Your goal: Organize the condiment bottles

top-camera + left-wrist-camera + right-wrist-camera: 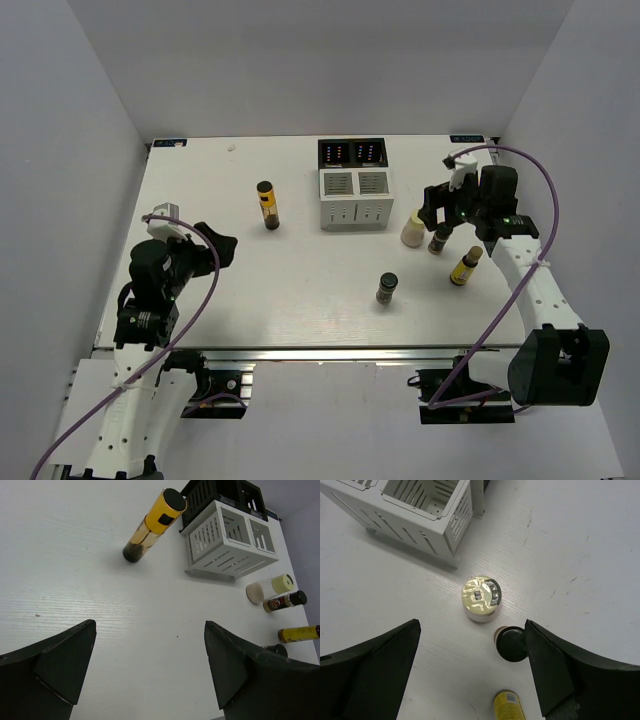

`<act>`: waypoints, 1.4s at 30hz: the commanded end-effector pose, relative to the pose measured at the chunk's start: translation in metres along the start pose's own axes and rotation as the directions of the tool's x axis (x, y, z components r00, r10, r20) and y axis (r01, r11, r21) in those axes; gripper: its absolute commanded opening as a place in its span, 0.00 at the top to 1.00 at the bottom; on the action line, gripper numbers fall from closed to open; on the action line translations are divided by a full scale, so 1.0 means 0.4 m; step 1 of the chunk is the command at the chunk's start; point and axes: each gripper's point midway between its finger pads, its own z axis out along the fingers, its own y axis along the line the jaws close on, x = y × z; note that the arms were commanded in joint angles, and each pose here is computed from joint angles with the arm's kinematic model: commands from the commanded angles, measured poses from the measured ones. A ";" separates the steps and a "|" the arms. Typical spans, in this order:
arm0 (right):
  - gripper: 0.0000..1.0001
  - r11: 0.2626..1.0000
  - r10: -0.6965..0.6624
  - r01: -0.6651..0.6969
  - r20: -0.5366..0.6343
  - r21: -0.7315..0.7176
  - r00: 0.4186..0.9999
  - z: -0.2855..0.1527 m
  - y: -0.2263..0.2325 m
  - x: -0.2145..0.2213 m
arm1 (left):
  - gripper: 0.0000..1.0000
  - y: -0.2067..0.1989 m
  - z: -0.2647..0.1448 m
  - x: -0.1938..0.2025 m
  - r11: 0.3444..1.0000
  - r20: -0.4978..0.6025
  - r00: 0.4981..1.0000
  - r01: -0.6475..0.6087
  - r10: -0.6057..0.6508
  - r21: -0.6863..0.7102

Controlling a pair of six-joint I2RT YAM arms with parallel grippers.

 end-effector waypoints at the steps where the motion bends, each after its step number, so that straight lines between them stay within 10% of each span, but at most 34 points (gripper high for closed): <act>1: 0.11 0.996 -0.085 0.086 0.082 -0.016 0.993 -0.021 0.003 -0.076 | 0.02 -0.023 -0.005 -0.010 0.998 0.002 1.000 -0.026 0.026 0.050; 8: 0.11 0.881 -0.332 0.375 0.187 -0.288 0.925 -0.052 0.124 -0.072 | 0.15 -0.028 -0.005 -0.008 0.998 -0.011 1.000 -0.022 0.023 0.057; 13: 0.11 0.853 -0.357 0.416 0.230 -0.315 0.905 -0.058 0.152 -0.102 | 0.75 -0.032 -0.003 -0.013 0.998 -0.029 0.999 -0.024 0.026 0.054; 15: 0.11 0.880 -0.316 0.369 0.209 -0.301 0.925 -0.045 0.151 -0.116 | 0.68 -0.034 -0.007 -0.018 0.999 -0.032 0.999 -0.023 0.025 0.049; 17: 0.11 0.882 -0.310 0.349 0.169 -0.316 0.936 -0.036 0.173 -0.107 | 0.30 -0.030 -0.008 -0.016 0.999 -0.040 0.999 -0.017 0.018 0.037; 20: 0.19 0.899 -0.301 0.328 0.134 -0.289 0.944 -0.015 0.194 -0.112 | 0.14 -0.017 -0.010 -0.021 1.000 -0.044 0.999 -0.020 0.020 0.000; 26: 0.48 0.961 -0.203 0.214 0.079 -0.174 0.976 0.035 0.177 -0.128 | 0.11 -0.010 0.008 -0.030 0.999 -0.062 0.997 -0.050 0.049 -0.015; 32: 0.32 0.978 -0.200 0.203 -0.055 0.049 0.978 0.104 0.055 -0.074 | 0.09 -0.007 0.012 -0.019 0.999 -0.068 0.997 -0.033 0.032 -0.016; 42: 0.21 0.979 -0.192 0.203 -0.220 0.030 0.956 0.177 -0.003 0.034 | 0.08 0.001 0.011 0.008 1.000 -0.090 0.996 -0.025 0.024 -0.016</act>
